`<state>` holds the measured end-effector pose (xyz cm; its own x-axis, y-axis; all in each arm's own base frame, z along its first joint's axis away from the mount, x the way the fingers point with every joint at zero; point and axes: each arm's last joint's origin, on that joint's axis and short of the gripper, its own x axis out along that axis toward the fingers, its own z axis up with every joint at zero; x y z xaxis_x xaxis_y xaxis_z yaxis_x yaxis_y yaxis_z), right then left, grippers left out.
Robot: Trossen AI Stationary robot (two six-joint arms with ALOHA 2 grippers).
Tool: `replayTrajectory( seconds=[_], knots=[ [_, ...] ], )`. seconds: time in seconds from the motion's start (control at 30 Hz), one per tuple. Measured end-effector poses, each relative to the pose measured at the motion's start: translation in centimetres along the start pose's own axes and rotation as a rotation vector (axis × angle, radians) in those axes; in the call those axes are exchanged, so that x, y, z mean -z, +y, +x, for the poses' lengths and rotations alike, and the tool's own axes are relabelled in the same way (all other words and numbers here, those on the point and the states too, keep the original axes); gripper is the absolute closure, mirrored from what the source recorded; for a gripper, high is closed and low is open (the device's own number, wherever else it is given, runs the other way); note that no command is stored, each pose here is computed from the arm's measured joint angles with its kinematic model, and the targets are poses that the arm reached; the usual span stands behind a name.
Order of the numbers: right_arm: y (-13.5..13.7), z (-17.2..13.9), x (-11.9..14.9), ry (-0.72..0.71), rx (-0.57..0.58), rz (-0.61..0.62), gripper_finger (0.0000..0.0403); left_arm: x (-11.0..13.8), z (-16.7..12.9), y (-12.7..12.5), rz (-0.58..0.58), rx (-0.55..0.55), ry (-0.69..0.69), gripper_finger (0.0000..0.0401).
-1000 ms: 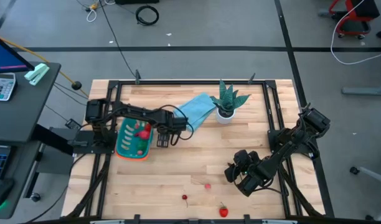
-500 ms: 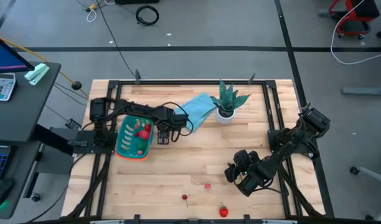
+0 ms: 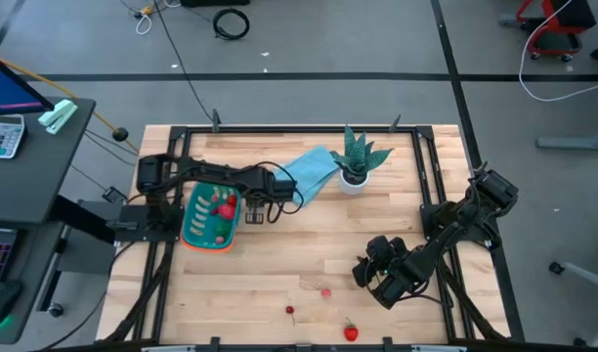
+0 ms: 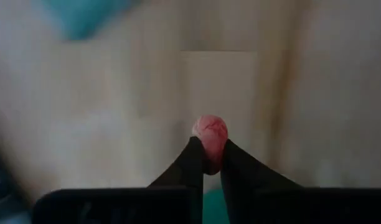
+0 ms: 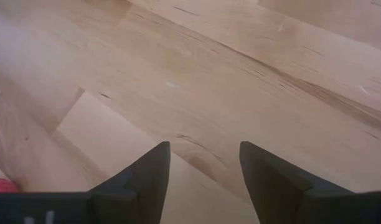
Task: Pick and placing Produce into tupperware
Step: Put the top pink peach into the blue basket, then put the pink peach into the blue basket
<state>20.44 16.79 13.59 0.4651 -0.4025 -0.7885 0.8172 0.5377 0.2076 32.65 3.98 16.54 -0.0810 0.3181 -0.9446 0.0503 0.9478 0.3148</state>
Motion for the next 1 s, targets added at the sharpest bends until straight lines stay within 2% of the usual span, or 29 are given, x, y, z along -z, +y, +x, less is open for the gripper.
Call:
replayTrajectory(
  seconds=[0.1, 0.2, 0.37, 0.47, 0.57, 0.73, 0.87, 1.0],
  knots=[
    [0.0, 0.0, 0.0, 0.0, 0.0, -0.001, 0.0199, 0.6, -3.0, -0.2, -0.001, -0.125, 0.017, 0.0367],
    [0.0, 0.0, 0.0, 0.001, -0.001, 0.0, 0.0199, 1.8, -6.8, -0.4, -0.036, -0.181, -0.009, 0.0367],
    [0.0, 0.0, 0.0, 0.001, -0.003, 0.002, 0.0199, 5.0, -11.9, -0.8, -0.185, -0.189, -0.129, 0.0367],
    [0.1, 0.0, 0.0, 0.002, -0.008, 0.005, 0.0199, 7.5, -13.3, -0.6, -0.324, -0.185, -0.112, 0.0367],
    [0.2, 0.0, 0.0, 0.005, -0.018, 0.014, 0.0199, 9.8, -12.9, -0.6, -0.374, -0.171, -0.039, 0.0346],
    [0.5, 0.0, 0.1, 0.009, -0.047, 0.033, 0.0199, 12.5, -9.1, -2.3, -0.38, -0.066, 0.095, 0.025],
    [0.6, 0.0, 0.1, 0.01, -0.048, 0.029, 0.0199, 13.9, -5.7, -3.8, -0.324, -0.089, 0.192, 0.0192],
    [0.6, 0.0, 0.0, 0.004, -0.048, 0.025, 0.0199, 14.6, -4.4, -4.4, -0.284, -0.111, 0.258, 0.0161]
  ],
)
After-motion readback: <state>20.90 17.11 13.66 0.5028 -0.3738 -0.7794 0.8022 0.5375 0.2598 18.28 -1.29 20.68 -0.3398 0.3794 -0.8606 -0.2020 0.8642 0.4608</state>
